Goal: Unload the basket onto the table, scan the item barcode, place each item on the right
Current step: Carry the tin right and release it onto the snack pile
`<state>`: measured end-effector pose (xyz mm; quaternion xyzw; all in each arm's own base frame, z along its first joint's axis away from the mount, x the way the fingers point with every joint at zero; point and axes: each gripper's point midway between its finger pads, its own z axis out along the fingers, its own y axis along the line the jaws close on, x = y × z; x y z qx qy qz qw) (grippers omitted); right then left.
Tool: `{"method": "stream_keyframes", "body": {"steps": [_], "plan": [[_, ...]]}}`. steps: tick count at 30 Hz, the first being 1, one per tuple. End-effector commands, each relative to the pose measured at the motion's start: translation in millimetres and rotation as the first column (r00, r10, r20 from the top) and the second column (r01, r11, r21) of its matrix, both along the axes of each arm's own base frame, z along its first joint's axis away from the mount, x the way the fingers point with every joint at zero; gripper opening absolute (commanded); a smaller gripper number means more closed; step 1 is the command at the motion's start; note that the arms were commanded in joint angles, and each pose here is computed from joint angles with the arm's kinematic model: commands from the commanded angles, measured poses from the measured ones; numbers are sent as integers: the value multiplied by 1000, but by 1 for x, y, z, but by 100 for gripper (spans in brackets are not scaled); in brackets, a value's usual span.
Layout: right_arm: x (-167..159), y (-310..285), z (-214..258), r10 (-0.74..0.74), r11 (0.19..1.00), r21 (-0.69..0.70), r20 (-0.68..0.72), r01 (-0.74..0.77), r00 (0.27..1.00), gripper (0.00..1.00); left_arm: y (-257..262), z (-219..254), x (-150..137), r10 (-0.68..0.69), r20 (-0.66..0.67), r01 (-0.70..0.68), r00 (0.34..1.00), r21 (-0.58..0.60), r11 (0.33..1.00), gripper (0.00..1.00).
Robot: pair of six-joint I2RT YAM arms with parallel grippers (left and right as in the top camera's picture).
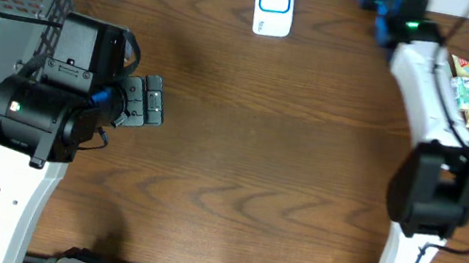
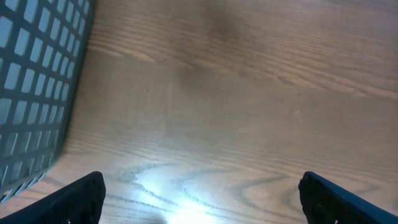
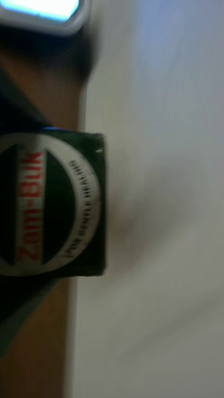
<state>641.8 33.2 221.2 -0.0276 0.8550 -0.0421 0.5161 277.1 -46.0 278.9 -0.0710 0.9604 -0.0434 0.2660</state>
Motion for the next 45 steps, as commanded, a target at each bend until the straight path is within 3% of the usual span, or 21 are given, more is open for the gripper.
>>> {"method": "stream_keyframes", "body": {"steps": [1,6,10,14,16,21,27,35,45], "plan": [[-21,-67,3,-151,985,-92,-74,144,986,27,1,4,0,2,12,-2,1000,7,1000,98],[-56,-139,-36,-280,954,-184,-256,238,925,36,1,4,0,2,12,-2,1000,7,1000,98],[-74,-173,-57,-319,945,-180,-339,272,885,59,1,4,0,2,12,-2,1000,7,1000,98],[-87,-190,-62,-350,936,-176,-375,305,858,71,1,4,0,2,12,-2,1000,7,1000,98],[-92,-193,-63,-355,934,-178,-390,309,849,99,1,4,0,2,12,-2,1000,7,1000,98],[-101,-190,-49,-365,931,-161,-391,328,845,99,1,4,0,2,12,-2,1000,7,1000,97],[-121,-169,7,-370,928,-99,-336,358,866,99,1,4,0,2,12,-2,1000,7,1000,98],[-177,-82,78,-70,979,158,-340,130,938,99,1,4,0,2,12,-2,1000,7,1000,98],[-255,-13,127,117,964,265,-311,-32,943,99,1,4,0,2,12,-2,1000,7,1000,98]]}}
